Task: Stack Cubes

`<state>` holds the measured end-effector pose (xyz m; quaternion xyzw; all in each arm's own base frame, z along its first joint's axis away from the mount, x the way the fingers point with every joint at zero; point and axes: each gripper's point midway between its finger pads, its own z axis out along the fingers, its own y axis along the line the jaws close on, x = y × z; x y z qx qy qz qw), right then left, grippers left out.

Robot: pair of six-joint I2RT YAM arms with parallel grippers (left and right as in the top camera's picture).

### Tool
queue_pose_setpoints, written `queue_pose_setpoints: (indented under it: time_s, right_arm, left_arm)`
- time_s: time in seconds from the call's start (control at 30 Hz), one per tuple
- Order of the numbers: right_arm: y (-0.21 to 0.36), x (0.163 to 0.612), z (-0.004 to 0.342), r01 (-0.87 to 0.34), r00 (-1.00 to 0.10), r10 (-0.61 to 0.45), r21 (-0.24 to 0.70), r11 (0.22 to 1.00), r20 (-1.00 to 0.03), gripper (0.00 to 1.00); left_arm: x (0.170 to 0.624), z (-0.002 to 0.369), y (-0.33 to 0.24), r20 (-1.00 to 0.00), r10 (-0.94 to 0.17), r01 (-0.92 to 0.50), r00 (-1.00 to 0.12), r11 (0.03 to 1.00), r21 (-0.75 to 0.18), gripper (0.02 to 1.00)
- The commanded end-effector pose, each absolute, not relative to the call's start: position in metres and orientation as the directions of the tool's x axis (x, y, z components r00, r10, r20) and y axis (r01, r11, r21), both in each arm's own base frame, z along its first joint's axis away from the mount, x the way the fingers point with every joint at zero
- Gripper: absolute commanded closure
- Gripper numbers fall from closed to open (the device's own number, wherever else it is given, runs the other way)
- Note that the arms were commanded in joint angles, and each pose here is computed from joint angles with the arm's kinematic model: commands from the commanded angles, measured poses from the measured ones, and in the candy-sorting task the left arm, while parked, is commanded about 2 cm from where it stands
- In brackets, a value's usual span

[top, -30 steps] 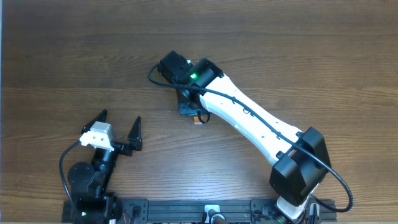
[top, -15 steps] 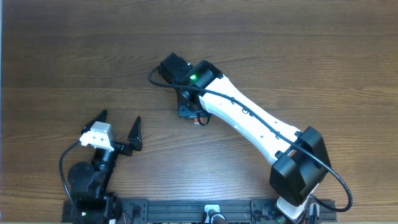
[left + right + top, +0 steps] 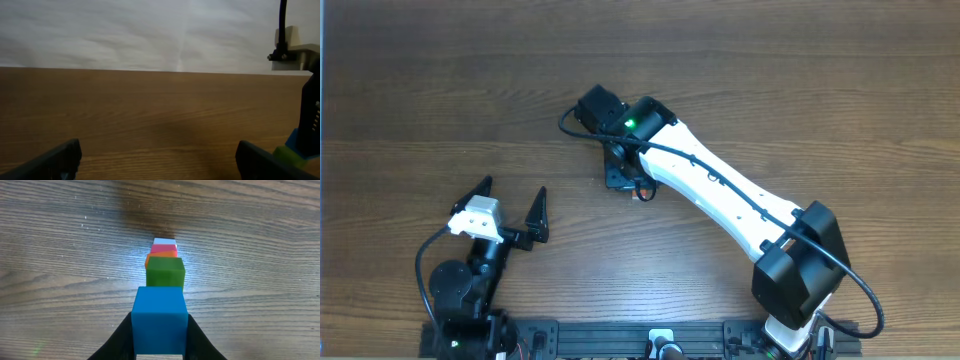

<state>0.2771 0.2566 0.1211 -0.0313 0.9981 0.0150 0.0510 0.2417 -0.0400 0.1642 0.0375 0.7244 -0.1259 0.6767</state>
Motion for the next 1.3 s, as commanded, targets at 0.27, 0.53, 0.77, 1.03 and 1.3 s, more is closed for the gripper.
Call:
queue_pose_setpoints:
  time_s: [0.27, 0.53, 0.77, 1.03, 1.3]
  right_arm:
    - [0.253, 0.284, 0.109, -0.045, -0.995, -0.043, 0.018, 0.999, -0.086, 0.989]
    - [0.253, 0.285, 0.104, -0.046, -0.996, -0.045, 0.009, 0.999, -0.076, 0.989]
    - [0.253, 0.286, 0.104, -0.046, -0.996, -0.045, 0.01, 0.999, -0.077, 0.989]
    - [0.253, 0.286, 0.104, -0.046, -0.996, -0.045, 0.01, 0.999, -0.078, 0.963]
    - [0.253, 0.286, 0.104, -0.05, -0.996, -0.049, 0.01, 0.999, -0.078, 0.619]
  left_arm:
    - [0.241, 0.162, -0.043, -0.992, -0.101, 0.24, -0.078, 0.964, -0.117, 0.018]
    - [0.241, 0.162, -0.043, -0.992, -0.101, 0.24, -0.078, 0.964, -0.117, 0.018]
    - [0.241, 0.162, -0.043, -0.992, -0.101, 0.24, -0.078, 0.964, -0.117, 0.018]
    - [0.241, 0.162, -0.043, -0.992, -0.101, 0.24, -0.078, 0.964, -0.117, 0.018]
    - [0.241, 0.162, -0.043, -0.992, -0.101, 0.24, -0.078, 0.964, -0.117, 0.02]
